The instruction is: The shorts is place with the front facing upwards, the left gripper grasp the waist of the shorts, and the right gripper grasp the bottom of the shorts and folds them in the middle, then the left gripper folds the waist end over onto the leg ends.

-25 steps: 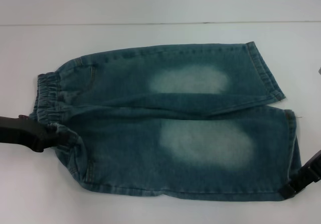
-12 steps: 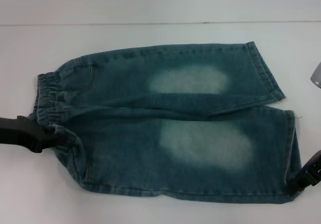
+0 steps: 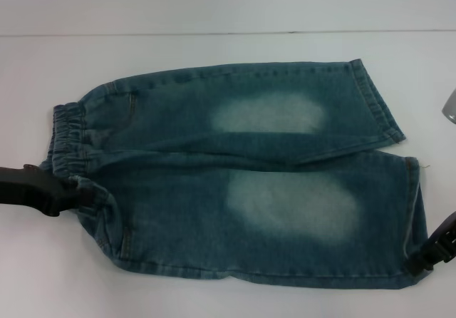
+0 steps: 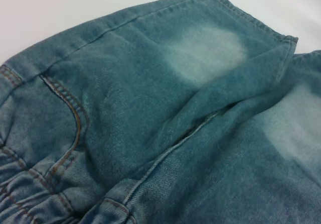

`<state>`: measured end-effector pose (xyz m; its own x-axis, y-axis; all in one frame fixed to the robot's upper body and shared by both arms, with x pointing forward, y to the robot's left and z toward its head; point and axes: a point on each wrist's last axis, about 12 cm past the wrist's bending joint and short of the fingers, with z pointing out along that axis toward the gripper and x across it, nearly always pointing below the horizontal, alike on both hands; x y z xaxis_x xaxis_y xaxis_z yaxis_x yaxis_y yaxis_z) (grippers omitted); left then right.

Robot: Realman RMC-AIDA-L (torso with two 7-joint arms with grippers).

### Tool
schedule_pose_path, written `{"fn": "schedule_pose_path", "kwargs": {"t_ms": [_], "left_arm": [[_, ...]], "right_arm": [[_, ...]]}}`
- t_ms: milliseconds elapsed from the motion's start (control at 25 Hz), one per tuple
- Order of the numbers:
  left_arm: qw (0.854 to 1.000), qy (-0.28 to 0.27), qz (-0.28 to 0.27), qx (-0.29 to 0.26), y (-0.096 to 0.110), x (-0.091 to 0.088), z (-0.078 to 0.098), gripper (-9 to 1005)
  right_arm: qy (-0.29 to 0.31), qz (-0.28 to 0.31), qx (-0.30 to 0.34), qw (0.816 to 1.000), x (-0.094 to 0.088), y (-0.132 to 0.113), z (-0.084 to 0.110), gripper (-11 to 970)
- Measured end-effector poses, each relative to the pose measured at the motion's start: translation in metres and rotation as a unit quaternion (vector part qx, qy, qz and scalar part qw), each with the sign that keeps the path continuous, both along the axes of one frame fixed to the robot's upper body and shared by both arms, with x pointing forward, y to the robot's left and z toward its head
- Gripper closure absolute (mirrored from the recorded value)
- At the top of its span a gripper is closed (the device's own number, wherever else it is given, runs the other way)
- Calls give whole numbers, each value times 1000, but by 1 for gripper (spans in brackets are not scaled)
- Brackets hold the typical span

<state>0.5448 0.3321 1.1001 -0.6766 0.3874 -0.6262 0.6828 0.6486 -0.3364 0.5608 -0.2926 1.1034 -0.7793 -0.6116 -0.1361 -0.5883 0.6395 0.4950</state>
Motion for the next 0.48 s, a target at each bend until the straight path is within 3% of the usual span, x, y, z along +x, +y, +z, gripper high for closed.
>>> {"fn": "schedule_pose_path", "kwargs": {"t_ms": [480], "left_arm": [[999, 34, 24, -21, 6, -3, 6, 901]], "right_arm": [[-63, -73, 128, 987, -21, -34, -7, 915]]}}
